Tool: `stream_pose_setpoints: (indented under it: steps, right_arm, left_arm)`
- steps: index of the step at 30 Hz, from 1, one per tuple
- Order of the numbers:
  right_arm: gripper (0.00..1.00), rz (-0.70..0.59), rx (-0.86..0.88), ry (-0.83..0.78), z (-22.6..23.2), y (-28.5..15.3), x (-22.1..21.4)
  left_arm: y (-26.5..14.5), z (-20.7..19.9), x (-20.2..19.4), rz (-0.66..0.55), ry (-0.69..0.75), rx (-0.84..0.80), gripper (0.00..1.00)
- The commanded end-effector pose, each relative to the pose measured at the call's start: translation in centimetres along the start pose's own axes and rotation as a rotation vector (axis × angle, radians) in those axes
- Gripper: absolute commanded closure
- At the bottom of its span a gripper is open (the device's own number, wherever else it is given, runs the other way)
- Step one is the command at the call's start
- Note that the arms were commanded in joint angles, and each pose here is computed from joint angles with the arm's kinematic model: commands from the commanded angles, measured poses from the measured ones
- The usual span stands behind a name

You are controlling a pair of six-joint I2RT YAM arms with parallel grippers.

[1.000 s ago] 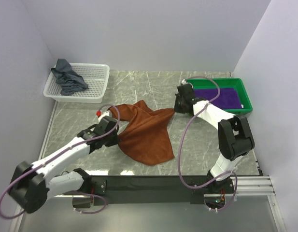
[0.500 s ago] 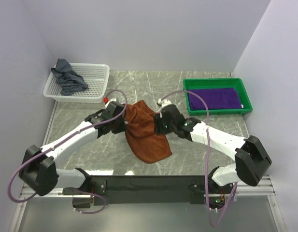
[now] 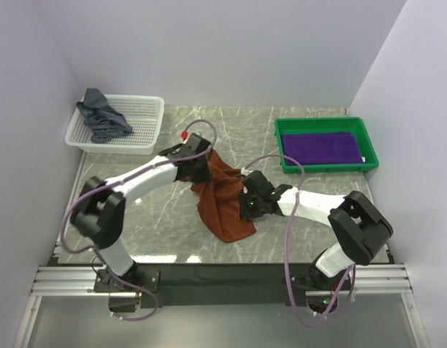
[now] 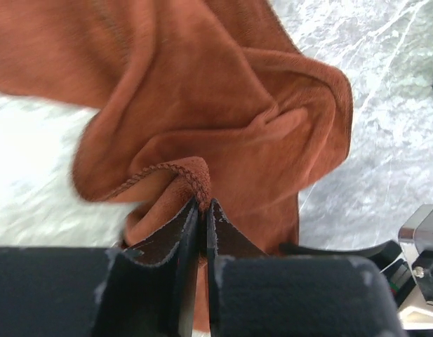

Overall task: Fold and stack the towels
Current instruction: Flatten out the crumpled towel

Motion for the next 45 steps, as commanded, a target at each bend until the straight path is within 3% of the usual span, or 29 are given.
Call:
stream_pose_setpoints:
  steps: [1, 7, 11, 15, 18, 20, 29, 36, 45]
  right_arm:
    - [0.68, -0.012, 0.036, 0.112, -1.3, 0.6, 0.2]
    - [0.73, 0.002, 0.041, 0.264, -4.5, 1.1, -0.5]
    - [0.77, -0.017, 0.025, 0.343, -5.6, 1.2, -1.2]
    - [0.77, -0.068, 0.036, 0.388, -6.4, 0.6, -0.8]
    - [0.76, -0.072, 0.037, 0.384, -6.4, 0.6, -0.8]
    - [0.76, -0.072, 0.053, 0.387, -6.4, 0.8, -1.0]
    - [0.76, -0.050, 0.066, 0.388, -6.4, 1.1, -1.5]
    - [0.76, -0.044, 0.075, 0.383, -6.3, 1.0, -1.7]
    - [0.76, -0.051, 0.075, 0.383, -6.4, 0.8, -1.9]
  left_arm:
    - [1.7, -2.5, 0.6, 0.008, 0.046, -0.045, 0.86]
    - [4.8, -6.3, 1.6, 0.025, 0.070, -0.089, 0.86]
    - [4.9, -8.2, 2.9, 0.000, 0.086, -0.153, 0.77]
    - [2.5, -8.3, 4.0, -0.124, 0.094, -0.198, 0.48]
    - [0.4, -6.4, 3.5, -0.199, 0.084, -0.182, 0.14]
    - [0.0, -4.8, 2.3, -0.192, 0.088, -0.160, 0.08]
    - [-3.3, 1.0, -2.8, -0.191, 0.086, -0.264, 0.17]
    - [-1.5, 2.0, -4.5, -0.135, 0.140, -0.286, 0.16]
    - [2.4, 2.9, -6.7, -0.025, 0.151, -0.255, 0.31]
Point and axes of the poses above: each gripper's point midway between its finger pads, its own y axis out along the fingers, its own z axis along the line the jaws close on, x = y × z, the point moved 10 cm from there along -y, back along the fingers
